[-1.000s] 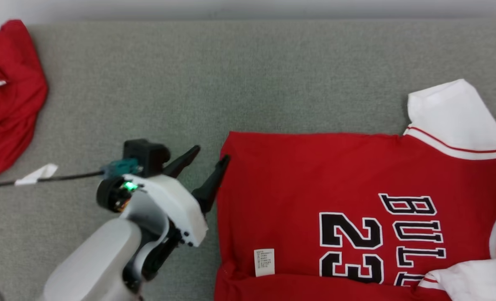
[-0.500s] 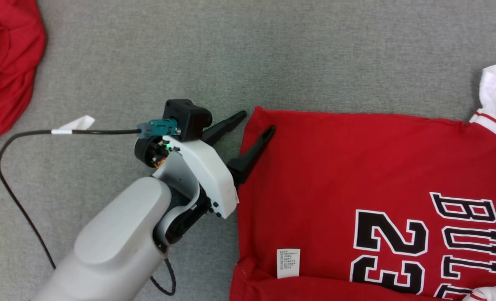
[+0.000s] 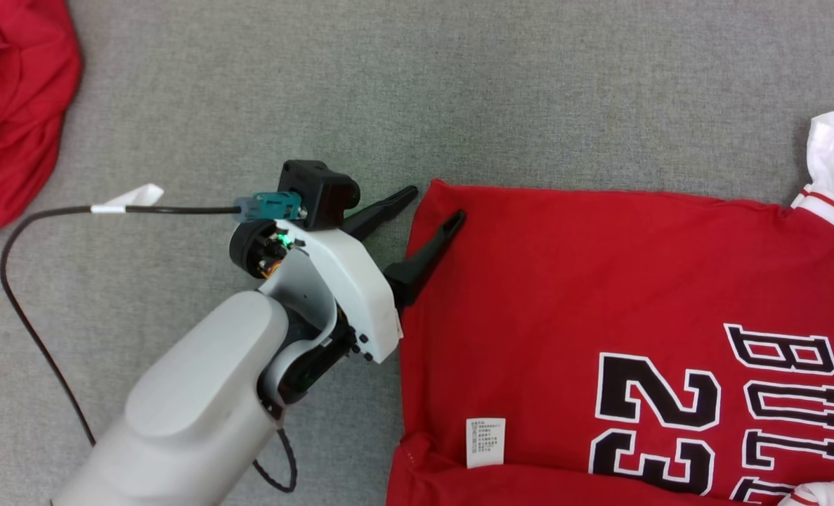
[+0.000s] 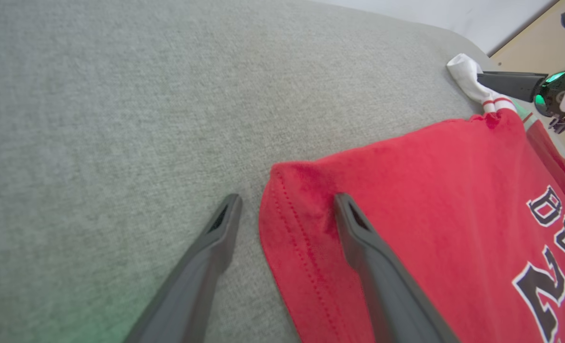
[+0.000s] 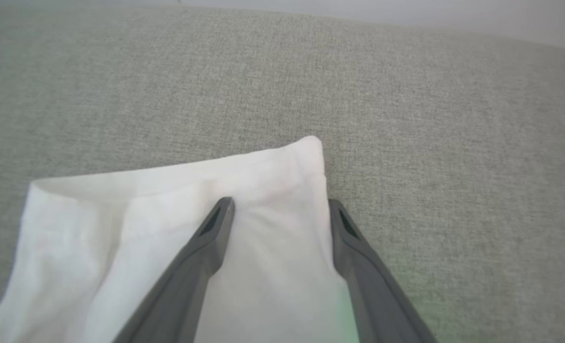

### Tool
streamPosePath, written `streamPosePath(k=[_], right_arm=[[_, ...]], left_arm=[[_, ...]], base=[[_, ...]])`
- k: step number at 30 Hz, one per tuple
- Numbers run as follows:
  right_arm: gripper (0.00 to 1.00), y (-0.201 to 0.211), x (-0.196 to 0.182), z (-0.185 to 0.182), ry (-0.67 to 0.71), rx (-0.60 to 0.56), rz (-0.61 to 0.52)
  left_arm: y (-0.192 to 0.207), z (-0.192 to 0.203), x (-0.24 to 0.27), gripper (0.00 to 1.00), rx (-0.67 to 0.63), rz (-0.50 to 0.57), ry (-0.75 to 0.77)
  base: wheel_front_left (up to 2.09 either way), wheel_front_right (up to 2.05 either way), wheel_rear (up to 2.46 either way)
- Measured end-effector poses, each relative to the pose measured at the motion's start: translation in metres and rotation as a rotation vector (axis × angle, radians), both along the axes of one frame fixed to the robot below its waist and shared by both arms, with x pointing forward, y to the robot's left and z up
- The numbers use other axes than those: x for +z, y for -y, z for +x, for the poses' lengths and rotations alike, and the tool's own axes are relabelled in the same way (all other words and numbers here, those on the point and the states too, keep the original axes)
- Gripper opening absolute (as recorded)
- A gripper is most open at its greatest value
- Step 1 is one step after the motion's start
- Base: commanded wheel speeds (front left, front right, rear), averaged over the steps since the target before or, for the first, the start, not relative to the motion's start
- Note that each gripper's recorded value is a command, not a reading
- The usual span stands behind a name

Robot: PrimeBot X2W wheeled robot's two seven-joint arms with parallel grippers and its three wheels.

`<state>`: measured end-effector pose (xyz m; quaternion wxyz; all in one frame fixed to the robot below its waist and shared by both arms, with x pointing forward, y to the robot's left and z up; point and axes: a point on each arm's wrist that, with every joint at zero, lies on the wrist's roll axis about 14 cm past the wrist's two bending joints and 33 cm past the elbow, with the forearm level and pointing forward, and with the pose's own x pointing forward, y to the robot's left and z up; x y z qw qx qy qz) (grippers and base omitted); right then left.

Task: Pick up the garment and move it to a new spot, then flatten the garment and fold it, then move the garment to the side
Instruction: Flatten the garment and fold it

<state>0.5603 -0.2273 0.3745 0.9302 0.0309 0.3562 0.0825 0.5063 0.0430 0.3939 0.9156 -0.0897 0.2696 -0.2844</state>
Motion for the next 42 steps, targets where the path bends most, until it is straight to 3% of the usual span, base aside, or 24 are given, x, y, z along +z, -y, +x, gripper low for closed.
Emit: streamPosePath(k=[11,12,14,15,16,17,25,29,38,42], right_arm=[[1.00,-0.011,-0.006,0.007,-0.001,0.034,0.006],[1.00,-0.011,-0.006,0.007,-0.001,0.035,0.006],[1.00,-0.013,-0.008,0.007,-0.009,0.040,0.003],[0.68,-0.013,-0.008,0.007,-0.012,0.039,0.006],[0.24,-0.014,-0.009,0.007,-0.016,0.039,0.009],[0.00,-0.014,-0.009,0.007,-0.017,0.040,0.009],[0.00,-0.015,0.002,0.014,0.048,0.026,0.046],[0.00,-0.007,0.023,0.026,0.148,0.001,0.048],[0.00,0.006,0.084,0.059,0.396,-0.032,0.017],[0.00,0.006,0.097,0.065,0.436,-0.042,0.024]], left_arm=[[0.024,-0.002,0.003,1.00,-0.080,-0.026,-0.018],[0.026,-0.002,0.004,0.81,-0.088,-0.026,-0.019],[0.030,-0.004,0.004,0.04,-0.100,-0.030,-0.027],[0.031,-0.005,0.004,0.00,-0.109,-0.031,-0.032],[0.032,-0.005,0.003,0.00,-0.114,-0.030,-0.035],[0.033,-0.006,0.003,0.00,-0.118,-0.033,-0.042],[0.039,-0.009,0.003,0.00,-0.133,-0.077,-0.074],[0.037,-0.004,0.009,0.00,-0.114,-0.090,-0.053],[0.012,0.042,0.044,0.00,0.019,-0.108,0.080],[0.006,0.058,0.059,0.00,0.053,-0.120,0.133]], base=[[0.00,0.00,0.00],[0.00,0.00,0.00],[0.00,0.00,0.00],[0.00,0.00,0.00],[0.00,0.00,0.00],[0.00,0.00,0.00],[0.00,0.00,0.00],[0.00,0.00,0.00],[0.00,0.00,0.00],[0.00,0.00,0.00]])
